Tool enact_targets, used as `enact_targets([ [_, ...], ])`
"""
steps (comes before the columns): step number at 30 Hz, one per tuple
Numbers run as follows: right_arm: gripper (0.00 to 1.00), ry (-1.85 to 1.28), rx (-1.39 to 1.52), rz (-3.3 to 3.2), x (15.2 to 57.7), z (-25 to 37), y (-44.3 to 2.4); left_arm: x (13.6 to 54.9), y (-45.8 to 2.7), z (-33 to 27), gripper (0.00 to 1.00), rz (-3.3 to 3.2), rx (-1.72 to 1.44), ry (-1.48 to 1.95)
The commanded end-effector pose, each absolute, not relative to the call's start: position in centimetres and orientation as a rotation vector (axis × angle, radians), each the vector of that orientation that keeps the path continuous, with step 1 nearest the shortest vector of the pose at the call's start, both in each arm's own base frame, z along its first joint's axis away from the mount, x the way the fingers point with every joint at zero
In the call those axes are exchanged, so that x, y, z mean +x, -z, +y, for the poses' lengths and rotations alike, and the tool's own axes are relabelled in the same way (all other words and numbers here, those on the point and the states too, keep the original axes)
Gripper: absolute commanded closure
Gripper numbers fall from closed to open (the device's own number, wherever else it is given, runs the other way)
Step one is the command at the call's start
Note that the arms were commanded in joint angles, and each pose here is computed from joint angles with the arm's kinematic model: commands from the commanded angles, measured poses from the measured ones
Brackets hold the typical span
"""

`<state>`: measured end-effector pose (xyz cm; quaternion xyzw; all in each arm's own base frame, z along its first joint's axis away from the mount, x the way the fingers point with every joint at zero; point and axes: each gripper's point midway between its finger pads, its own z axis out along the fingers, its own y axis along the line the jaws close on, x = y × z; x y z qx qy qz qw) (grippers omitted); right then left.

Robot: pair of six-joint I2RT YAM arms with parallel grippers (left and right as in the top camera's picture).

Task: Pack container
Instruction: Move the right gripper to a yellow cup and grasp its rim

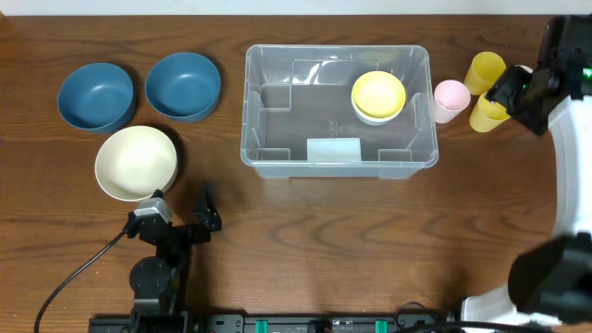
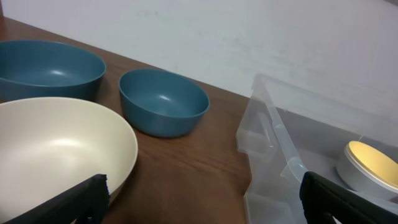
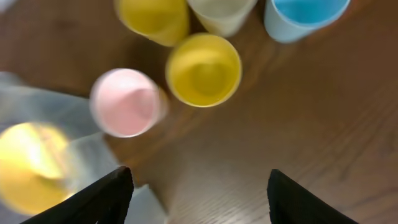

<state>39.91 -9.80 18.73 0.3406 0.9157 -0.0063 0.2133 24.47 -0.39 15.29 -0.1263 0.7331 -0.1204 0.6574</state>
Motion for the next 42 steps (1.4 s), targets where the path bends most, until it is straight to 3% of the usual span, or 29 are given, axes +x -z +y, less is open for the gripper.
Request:
enact_targets([
  [1,0.30,0.011,1.015,2.607,40.1,-10.4,-15.5,24.4,-13.6,0.1,0.02,1.707,-0.299,0.229],
  [7,0.33,-0.006,1.130,2.654,40.4,-11.9,-11.5,24.4,-13.6,0.1,0.02,1.707,-0.299,0.229],
  [21,0.36,0.005,1.133,2.591,42.0,-13.8,-10.7,24.4,-13.6,0.1,0.02,1.707,-0.299,0.229],
  [30,0.41,0.030,1.168,2.657,42.3,-14.3,-6.4,24.4,-13.6,0.1,0.02,1.707,-0.300,0.229],
  [34,0.51,0.034,1.168,2.657,42.6,-14.4,-5.8,24.4,-13.6,0.1,0.02,1.707,-0.299,0.229],
  [42,0.94,0.039,1.156,2.646,42.8,-14.6,-5.9,24.4,-13.6,0.1,0.02,1.707,-0.299,0.229],
])
